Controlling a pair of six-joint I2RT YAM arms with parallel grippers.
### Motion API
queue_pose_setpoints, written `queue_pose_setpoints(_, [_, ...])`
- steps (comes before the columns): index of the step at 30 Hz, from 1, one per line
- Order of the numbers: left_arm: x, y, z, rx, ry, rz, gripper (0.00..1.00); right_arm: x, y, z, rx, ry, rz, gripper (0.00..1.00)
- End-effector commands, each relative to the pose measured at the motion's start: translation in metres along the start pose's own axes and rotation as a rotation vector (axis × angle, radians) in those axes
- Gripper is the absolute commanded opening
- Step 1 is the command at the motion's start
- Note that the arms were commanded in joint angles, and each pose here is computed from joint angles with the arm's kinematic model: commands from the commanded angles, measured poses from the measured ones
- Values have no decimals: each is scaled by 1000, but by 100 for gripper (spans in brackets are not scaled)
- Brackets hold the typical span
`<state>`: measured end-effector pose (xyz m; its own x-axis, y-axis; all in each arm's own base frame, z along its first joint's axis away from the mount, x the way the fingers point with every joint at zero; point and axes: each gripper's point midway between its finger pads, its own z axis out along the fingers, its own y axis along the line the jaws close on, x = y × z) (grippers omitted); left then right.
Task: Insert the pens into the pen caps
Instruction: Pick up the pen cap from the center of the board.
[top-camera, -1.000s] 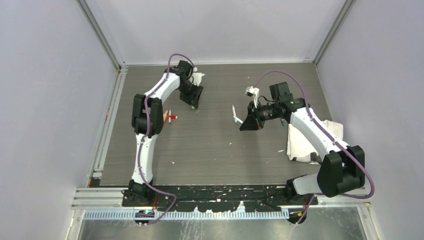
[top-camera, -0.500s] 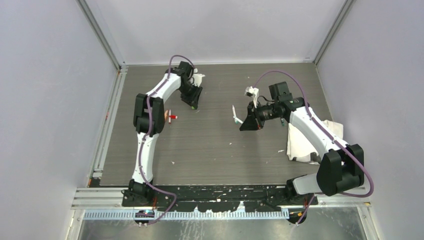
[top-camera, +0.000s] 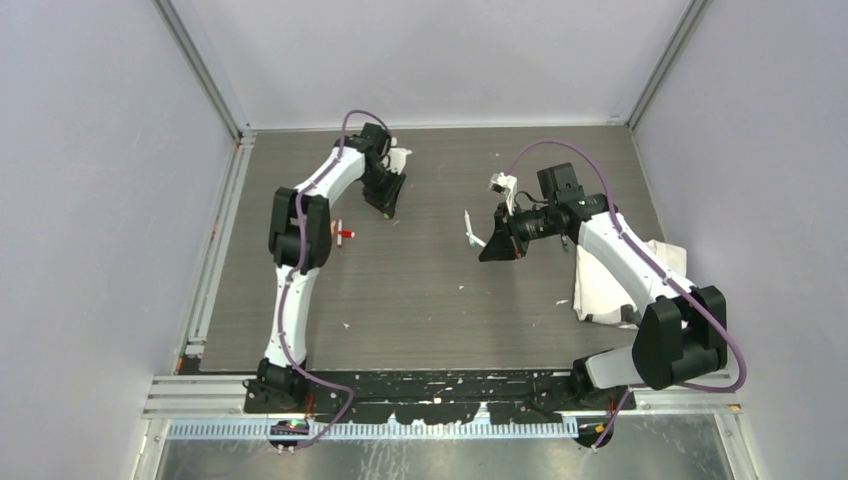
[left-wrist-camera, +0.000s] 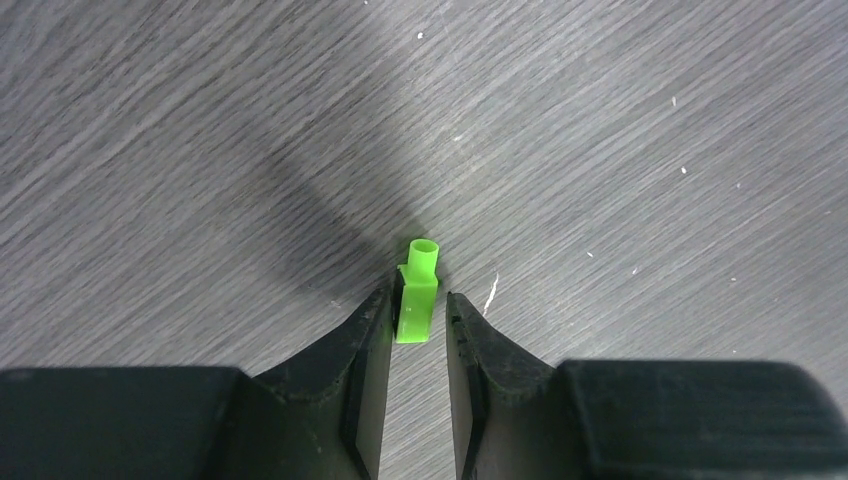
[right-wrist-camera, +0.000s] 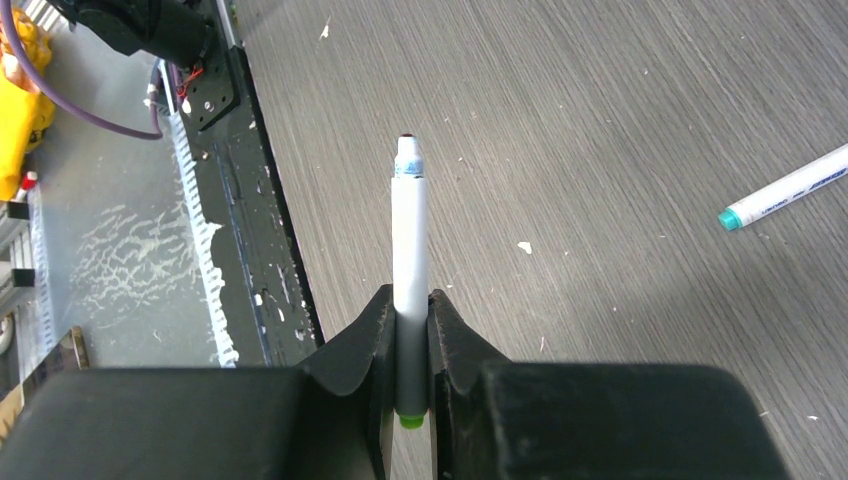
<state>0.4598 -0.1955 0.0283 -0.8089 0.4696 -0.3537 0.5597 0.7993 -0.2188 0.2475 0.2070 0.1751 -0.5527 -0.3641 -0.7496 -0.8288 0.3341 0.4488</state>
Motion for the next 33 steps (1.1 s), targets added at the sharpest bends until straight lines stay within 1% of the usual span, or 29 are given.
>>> queue_pose_setpoints(1, [9,7,7,-87,51,20,28,-17,2,-6,3,-31,-53,1])
queue_pose_setpoints(5, [16,9,11,-133,78,37,28,-17,3,-6,2,-31,-55,1])
queue_pose_setpoints(7, [17,9,11,-152,84,45,25,-17,4,-7,2,-31,-58,1])
queue_pose_setpoints(10, [19,8,11,-166,86,50,14,-18,4,-8,2,-33,-61,1])
queue_pose_setpoints(12, [19,6,8,-166,80,48,3,-17,5,-8,2,-32,-67,1])
queue_pose_setpoints(13, [18,4,6,-164,74,49,1,-17,5,-8,3,-31,-72,1])
queue_pose_setpoints(17, [8,-15,-14,-142,-1,63,1,-14,6,-10,1,-18,-107,1])
queue_pose_setpoints(20, [2,-47,-43,-63,-89,43,1,-4,8,-13,-10,14,-184,1])
queue_pose_setpoints(22, [5,-77,-63,13,-150,25,1,5,7,-17,-5,44,-306,1])
queue_pose_setpoints(24, [16,-112,-82,121,-198,-1,1,12,7,-21,7,65,-417,1])
queue_pose_setpoints(25, [27,-129,-88,184,-208,-24,1,16,7,-22,7,75,-478,1])
queue_pose_setpoints(26, [49,-151,-89,280,-198,-39,1,20,7,-25,12,86,-539,1])
queue_pose_setpoints(27, [48,-167,-100,334,-249,-29,1,26,6,-26,16,104,-601,1])
queue_pose_setpoints(28, [73,-188,-98,418,-237,-27,1,32,5,-28,19,124,-672,1])
queue_pose_setpoints(30, [99,-223,-104,515,-263,53,1,46,3,-31,14,179,-808,1])
queue_pose_setpoints(33, [132,-264,-110,557,-334,270,1,65,2,-32,-2,259,-977,1])
